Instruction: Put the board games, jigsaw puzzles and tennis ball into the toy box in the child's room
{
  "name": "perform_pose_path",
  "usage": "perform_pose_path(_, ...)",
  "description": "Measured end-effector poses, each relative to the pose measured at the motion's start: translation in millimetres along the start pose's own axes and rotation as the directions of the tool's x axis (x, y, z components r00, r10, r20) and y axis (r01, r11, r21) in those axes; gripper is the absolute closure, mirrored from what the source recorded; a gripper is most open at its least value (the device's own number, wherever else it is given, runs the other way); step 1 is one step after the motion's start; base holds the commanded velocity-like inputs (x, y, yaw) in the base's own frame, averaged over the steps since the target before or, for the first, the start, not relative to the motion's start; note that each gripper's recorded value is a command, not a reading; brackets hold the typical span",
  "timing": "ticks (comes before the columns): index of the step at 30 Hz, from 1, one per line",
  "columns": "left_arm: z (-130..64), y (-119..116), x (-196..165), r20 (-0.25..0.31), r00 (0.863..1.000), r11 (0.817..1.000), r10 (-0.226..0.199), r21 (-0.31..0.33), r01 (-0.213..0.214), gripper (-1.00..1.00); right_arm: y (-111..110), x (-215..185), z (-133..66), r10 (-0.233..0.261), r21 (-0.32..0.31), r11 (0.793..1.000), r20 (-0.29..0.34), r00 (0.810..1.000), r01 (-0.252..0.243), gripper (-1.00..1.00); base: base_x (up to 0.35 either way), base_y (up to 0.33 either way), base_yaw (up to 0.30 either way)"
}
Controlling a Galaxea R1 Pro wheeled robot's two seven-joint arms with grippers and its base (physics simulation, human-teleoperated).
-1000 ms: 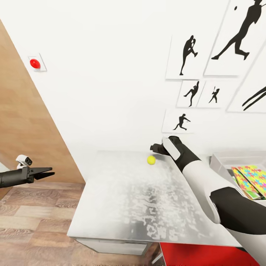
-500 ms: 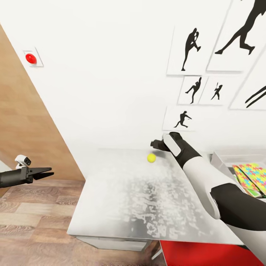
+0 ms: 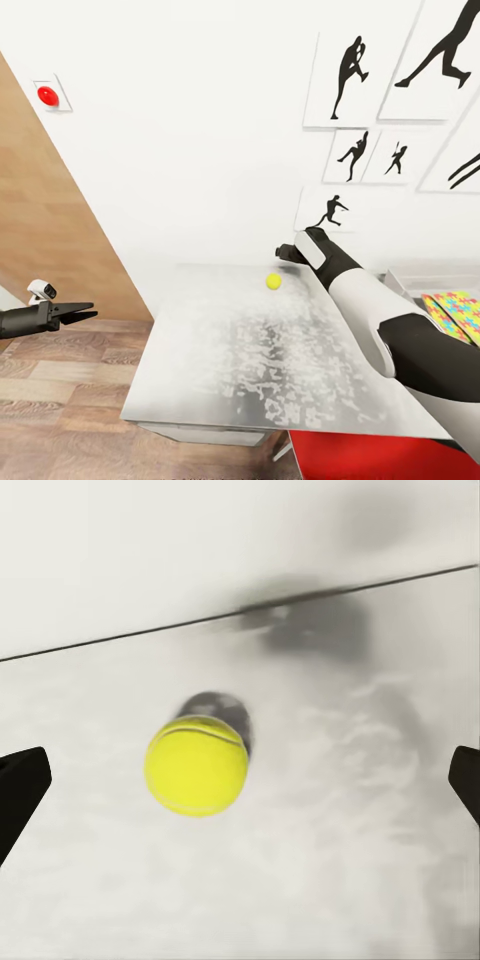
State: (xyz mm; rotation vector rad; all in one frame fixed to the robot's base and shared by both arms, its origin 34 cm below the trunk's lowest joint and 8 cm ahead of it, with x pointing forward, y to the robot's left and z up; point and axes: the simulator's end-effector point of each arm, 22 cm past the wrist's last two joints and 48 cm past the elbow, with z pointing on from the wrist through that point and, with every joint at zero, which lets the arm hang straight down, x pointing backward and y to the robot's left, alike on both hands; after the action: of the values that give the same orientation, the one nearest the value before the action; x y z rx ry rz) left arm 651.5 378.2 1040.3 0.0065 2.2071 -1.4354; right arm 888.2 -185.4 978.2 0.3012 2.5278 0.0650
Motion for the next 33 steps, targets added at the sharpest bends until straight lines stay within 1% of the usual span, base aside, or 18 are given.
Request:
perform_pose_path(11, 2.8, 9, 3, -0.008, 1.0, 1.0, -0.014, -0.006, 0.014, -1.0, -2, 9, 11.7, -0.004, 0.011, 1.0, -0.017, 1.0, 0.004, -1.0, 0.0, 0.0, 0.0)
perform_pose_path(17, 3.8, 13, 5, -0.01, 1.0, 1.0, 0.003, -0.008, -0.003, -1.0, -1, 14, 17.5, -0.006, 0.011, 1.0, -0.027, 1.0, 0.006, -1.0, 0.0, 0.0, 0.0)
perform_pose_path(25, 5.9, 19, 7, -0.015, 1.0, 1.0, -0.002, -0.012, 0.001, -1.0, -1, 20, 25.5, -0.007, 0.014, 1.0, -0.04, 0.999, 0.008, -1.0, 0.0, 0.003, 0.0)
perform_pose_path(33, 8.2, 25, 10, -0.02, 1.0, 1.0, -0.012, -0.015, 0.012, -1.0, -3, 26, 33.6, -0.008, 0.018, 1.0, -0.052, 0.999, 0.009, -1.0, 0.0, 0.12, 0.0)
